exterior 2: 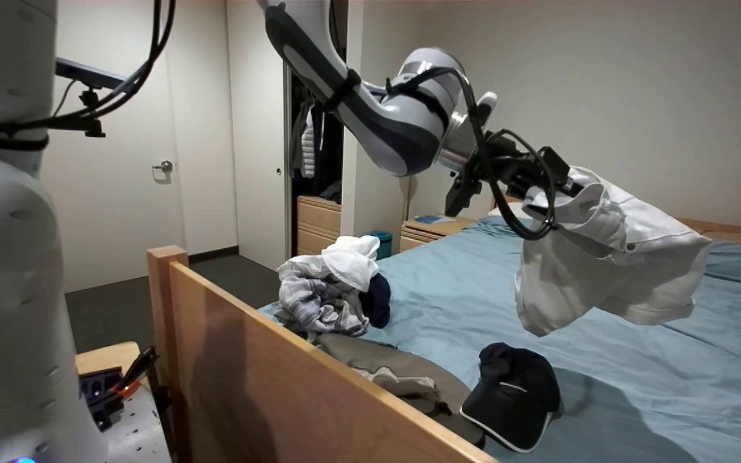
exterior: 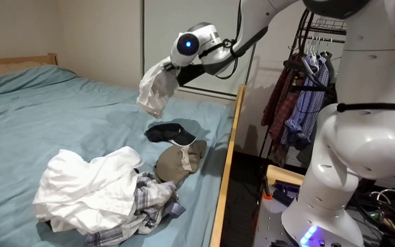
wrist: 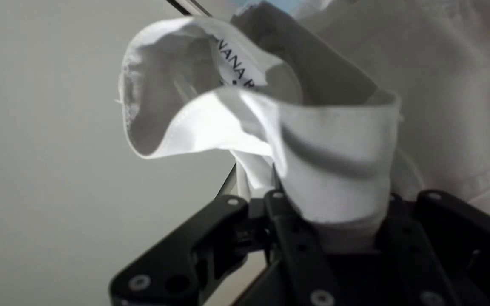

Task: Move the rightmost white object and put it on top of the rightmost black object on the bed

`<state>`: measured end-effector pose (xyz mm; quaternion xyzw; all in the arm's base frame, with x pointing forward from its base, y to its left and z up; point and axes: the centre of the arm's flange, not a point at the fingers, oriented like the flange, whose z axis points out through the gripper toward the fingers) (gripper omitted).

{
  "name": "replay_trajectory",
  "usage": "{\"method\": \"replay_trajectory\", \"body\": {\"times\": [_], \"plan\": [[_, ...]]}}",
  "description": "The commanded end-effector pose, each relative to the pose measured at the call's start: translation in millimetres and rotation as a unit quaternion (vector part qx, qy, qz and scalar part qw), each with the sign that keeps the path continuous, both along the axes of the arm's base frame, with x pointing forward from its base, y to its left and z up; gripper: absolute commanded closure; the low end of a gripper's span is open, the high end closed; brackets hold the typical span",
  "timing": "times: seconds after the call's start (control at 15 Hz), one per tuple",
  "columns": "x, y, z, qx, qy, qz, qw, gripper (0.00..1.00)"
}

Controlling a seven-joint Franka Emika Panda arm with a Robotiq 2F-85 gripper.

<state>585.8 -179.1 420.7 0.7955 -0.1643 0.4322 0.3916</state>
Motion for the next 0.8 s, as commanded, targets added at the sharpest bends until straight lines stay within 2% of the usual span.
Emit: {"method": "replay_trajectory", "body": {"times": [0.0,0.2,0.33,0.53,0.73], "plan": [[17.5,22.6,-28.4,-0.073,-0.037,-0.023,0.9964,0.90],[27.0,39.8,-39.4,-0.136,-0.036,-0.030,0.9896,0.90],[30.4,45.3,-43.5,-0.165,-0.018,-0.029,0.9857,0.90],[31.7,48.0,-51.7,-0.167,0.027,-0.016,0.9854,0.90],[33.4,47.6,-55.5,-0.186,0.063,0.006,0.9805,0.90]]}}
